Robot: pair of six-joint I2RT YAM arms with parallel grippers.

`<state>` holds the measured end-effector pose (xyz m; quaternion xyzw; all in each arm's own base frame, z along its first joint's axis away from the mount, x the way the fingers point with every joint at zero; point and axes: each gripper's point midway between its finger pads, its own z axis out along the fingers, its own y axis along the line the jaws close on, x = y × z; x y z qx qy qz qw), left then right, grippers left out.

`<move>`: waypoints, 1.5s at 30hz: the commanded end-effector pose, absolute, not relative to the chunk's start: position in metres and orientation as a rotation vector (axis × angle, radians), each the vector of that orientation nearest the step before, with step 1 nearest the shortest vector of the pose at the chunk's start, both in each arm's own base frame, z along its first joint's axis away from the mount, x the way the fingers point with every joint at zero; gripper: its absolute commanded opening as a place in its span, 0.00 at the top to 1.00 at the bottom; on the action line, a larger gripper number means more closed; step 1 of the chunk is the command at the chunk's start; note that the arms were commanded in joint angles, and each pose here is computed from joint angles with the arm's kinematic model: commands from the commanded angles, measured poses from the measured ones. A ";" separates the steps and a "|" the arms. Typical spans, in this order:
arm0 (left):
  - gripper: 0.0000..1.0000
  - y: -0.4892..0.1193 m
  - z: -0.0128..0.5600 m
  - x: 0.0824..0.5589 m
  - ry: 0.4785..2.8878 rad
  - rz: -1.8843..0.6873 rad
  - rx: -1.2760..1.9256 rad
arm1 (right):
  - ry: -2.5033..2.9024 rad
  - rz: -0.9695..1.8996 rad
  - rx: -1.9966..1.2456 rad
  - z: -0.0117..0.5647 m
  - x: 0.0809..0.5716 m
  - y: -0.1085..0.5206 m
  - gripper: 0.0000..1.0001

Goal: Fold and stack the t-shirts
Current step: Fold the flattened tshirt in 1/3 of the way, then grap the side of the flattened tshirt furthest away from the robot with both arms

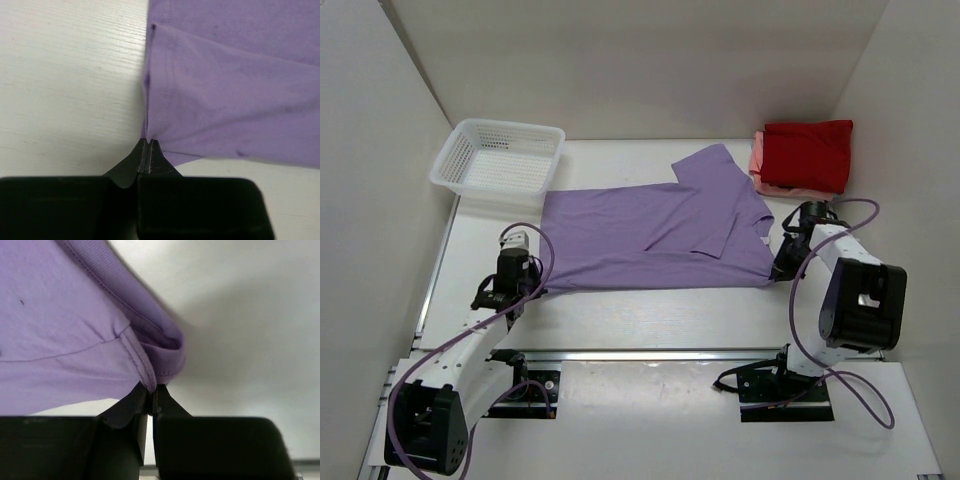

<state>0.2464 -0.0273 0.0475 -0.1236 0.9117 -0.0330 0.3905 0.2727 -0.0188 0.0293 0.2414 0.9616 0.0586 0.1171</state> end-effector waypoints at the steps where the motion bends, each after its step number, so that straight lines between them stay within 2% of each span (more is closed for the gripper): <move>1: 1.00 -0.020 0.067 0.258 2.250 -0.009 -0.240 | 2.796 0.080 0.819 0.043 0.246 -0.042 1.00; 4: 1.00 -0.019 0.071 0.261 2.225 -0.014 -0.200 | 2.808 0.056 0.859 0.042 0.229 -0.055 0.99; 7: 0.93 -0.017 0.074 0.261 2.204 -0.017 -0.210 | 2.821 0.041 0.898 0.040 0.213 -0.062 1.00; 9: 0.75 -0.019 0.076 0.261 2.195 -0.030 -0.201 | 2.808 0.054 0.894 0.043 0.212 -0.061 1.00; 10: 0.63 -0.018 0.075 0.259 2.199 -0.038 -0.211 | 2.814 0.061 0.879 0.042 0.210 -0.059 1.00; 14: 0.52 -0.008 0.084 0.254 2.184 -0.012 -0.269 | 2.856 0.066 0.851 0.039 0.200 -0.047 1.00; 16: 0.49 -0.003 0.091 0.254 2.168 0.010 -0.294 | 2.857 0.037 0.832 0.045 0.200 -0.046 0.97; 19: 0.50 0.003 0.099 0.256 2.152 0.039 -0.298 | 2.844 -0.002 0.834 0.054 0.205 -0.050 0.86; 23: 0.52 -0.004 0.102 0.266 2.147 0.018 -0.279 | 2.824 -0.115 0.872 0.065 0.212 -0.066 0.84; 25: 0.56 -0.008 0.111 0.277 2.131 0.004 -0.269 | 2.757 -0.149 0.863 0.087 0.231 -0.074 0.81; 26: 0.57 -0.019 0.113 0.290 2.136 -0.026 -0.236 | 2.719 -0.136 0.865 0.103 0.250 -0.075 0.72; 31: 0.61 -0.053 0.141 0.338 2.126 -0.113 -0.142 | 2.483 0.041 0.739 0.181 0.348 -0.065 0.56; 32: 0.62 -0.063 0.148 0.353 2.124 -0.130 -0.117 | 2.484 0.084 0.711 0.183 0.362 -0.056 0.52; 33: 0.61 -0.073 0.138 0.359 2.160 -0.140 -0.081 | 2.433 0.118 0.654 0.203 0.381 -0.049 0.51; 34: 0.60 -0.077 0.155 0.373 2.127 -0.150 -0.077 | 2.392 0.171 0.601 0.216 0.403 -0.043 0.50; 36: 0.55 -0.093 0.146 0.394 2.163 -0.159 -0.036 | 2.367 0.184 0.502 0.225 0.432 -0.031 0.49; 37: 0.53 -0.098 0.161 0.408 2.129 -0.171 -0.040 | 2.351 0.184 0.458 0.229 0.448 -0.025 0.49; 45: 0.48 -0.117 0.118 0.483 2.225 -0.132 -0.076 | 2.337 0.222 0.241 0.215 0.522 0.014 0.49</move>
